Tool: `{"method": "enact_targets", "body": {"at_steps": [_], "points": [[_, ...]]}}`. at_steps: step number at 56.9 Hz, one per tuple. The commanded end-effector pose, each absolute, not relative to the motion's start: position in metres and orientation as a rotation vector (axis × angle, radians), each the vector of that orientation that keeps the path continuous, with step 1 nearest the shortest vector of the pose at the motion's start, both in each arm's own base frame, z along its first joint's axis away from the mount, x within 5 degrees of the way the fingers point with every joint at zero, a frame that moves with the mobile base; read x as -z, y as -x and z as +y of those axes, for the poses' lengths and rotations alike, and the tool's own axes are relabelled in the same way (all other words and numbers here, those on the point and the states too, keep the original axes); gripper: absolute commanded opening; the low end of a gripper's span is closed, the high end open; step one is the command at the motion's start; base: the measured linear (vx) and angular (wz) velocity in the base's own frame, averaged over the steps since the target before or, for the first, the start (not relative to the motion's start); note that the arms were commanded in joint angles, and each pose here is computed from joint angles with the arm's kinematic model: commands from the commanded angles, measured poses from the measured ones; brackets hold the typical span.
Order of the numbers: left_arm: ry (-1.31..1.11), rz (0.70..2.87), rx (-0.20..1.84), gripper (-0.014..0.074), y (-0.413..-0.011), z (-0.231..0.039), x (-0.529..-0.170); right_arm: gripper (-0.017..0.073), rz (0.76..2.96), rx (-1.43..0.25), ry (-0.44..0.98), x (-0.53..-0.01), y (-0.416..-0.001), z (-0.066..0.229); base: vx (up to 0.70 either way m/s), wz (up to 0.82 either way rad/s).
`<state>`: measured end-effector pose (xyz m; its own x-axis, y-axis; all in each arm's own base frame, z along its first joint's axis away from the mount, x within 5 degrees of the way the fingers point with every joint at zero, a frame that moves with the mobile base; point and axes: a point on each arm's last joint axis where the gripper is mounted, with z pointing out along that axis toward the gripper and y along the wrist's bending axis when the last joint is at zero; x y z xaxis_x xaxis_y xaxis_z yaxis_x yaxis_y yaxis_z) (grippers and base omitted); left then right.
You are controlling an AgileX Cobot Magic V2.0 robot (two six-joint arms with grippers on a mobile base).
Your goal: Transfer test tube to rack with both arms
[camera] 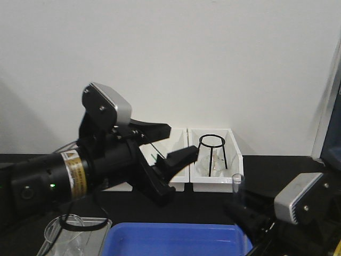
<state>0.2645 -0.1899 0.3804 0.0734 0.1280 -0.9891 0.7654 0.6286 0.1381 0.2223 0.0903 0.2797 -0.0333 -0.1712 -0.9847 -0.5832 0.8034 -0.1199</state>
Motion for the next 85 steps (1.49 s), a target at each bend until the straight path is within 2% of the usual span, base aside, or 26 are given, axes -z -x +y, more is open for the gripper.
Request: {"method": "enact_targets", "body": {"at_steps": [1,6,11,12,33,56,71,85], "points": [[-0.812,1.341,0.519,0.0378,-0.244,-0.177,-0.412,-0.0008,1.504,-0.318,0.420,-0.301,-0.224,0.066,0.00,0.00],[-0.835,1.336,0.480,0.0198,-0.232,-0.169,-0.410,-0.0008,1.490,-0.237,0.206,-0.294,-0.222,0.028,0.00,0.00],[-0.839,1.347,0.472,0.0006,-0.224,-0.164,-0.405,-0.0008,1.419,-0.170,0.162,-0.287,-0.215,0.007,0.00,0.00],[-0.840,1.353,0.470,-0.0010,-0.223,-0.163,-0.402,-0.0008,1.402,-0.162,0.156,-0.285,-0.213,0.003,0.00,0.00],[-0.829,1.410,0.454,-0.0008,-0.222,-0.160,-0.388,-0.0008,1.342,-0.167,0.215,-0.265,-0.225,0.003,0.00,0.00],[-0.829,1.410,0.455,-0.0008,-0.222,-0.160,-0.388,-0.0008,1.447,-0.226,0.206,-0.227,-0.246,0.002,0.00,0.00],[-0.829,1.410,0.455,-0.0008,-0.222,-0.160,-0.388,-0.0008,1.485,-0.279,0.255,-0.202,-0.255,0.006,0.00,0.00],[-0.829,1.410,0.455,-0.0008,-0.222,-0.160,-0.388,-0.0001,1.537,-0.257,0.282,-0.183,-0.260,0.006,0.00,0.00]]}}
